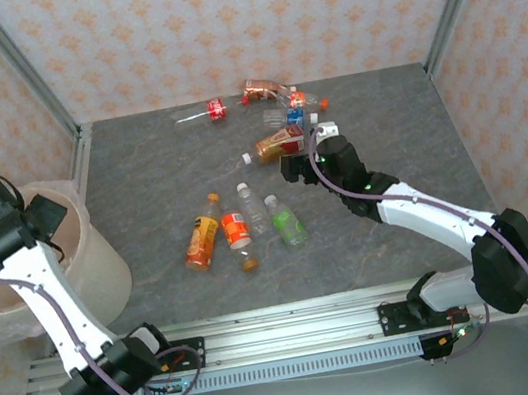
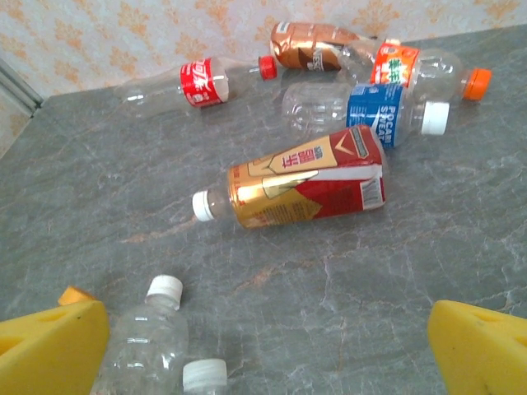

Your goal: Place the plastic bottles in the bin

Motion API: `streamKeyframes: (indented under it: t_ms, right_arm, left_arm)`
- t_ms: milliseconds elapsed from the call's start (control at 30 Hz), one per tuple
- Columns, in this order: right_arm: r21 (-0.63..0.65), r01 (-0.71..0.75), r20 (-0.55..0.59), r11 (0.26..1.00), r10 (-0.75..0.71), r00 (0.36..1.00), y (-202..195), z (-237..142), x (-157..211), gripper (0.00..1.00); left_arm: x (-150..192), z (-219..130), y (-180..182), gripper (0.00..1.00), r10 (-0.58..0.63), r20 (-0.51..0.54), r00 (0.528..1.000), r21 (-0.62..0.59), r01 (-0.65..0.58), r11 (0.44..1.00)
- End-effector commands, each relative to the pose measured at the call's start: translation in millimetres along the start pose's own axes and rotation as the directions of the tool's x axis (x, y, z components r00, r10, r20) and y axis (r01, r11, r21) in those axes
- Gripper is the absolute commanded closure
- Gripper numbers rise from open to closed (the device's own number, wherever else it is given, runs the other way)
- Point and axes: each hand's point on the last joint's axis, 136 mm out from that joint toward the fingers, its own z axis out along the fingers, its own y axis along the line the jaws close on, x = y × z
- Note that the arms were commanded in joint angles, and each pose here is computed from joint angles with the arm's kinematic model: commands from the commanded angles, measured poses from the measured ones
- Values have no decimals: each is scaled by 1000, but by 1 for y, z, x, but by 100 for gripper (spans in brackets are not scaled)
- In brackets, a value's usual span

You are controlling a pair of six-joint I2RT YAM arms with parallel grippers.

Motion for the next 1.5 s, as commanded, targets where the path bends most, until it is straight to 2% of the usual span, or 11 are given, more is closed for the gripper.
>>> streamKeyframes:
  t_ms: [0,100,200,300,500,833,1100,1267,1467]
  right_arm:
    - [-15,12,-93,1000,-13,996,-2,-4,26,1]
    - [-101,34,-175,994,-51,983,8,-8,49,0]
    - [-203,38,-273,978,-94,958,21,-15,76,3]
    - [-213,53,-341,976,-125,932,21,-18,100,3]
    - [-232,45,-402,972,-138,905,27,-23,128,3]
    - [-224,144,-410,964,-227,883,33,-20,163,3]
    - [-162,260,-410,952,-305,860,25,-1,180,8]
    - [-187,295,-410,937,-347,844,29,4,190,14]
    - [-147,356,-412,923,-385,826,26,5,202,17]
  left_arm:
    - [4,-42,-44,7,-51,9,999,269,46,962]
    - [9,-60,-69,6,-40,0,999,379,37,925]
    - [16,-74,-102,4,-4,-27,1000,508,17,861]
    - [26,-85,-134,3,42,-53,998,590,-3,807]
    - [55,-89,-192,2,177,-45,983,649,-106,754]
    - [129,-86,-275,0,407,-27,913,709,-270,652]
    - [167,-76,-299,0,475,-17,880,704,-327,631]
    - [172,-68,-301,0,483,-29,875,694,-330,640]
    - [175,-62,-297,0,492,-37,870,680,-338,650]
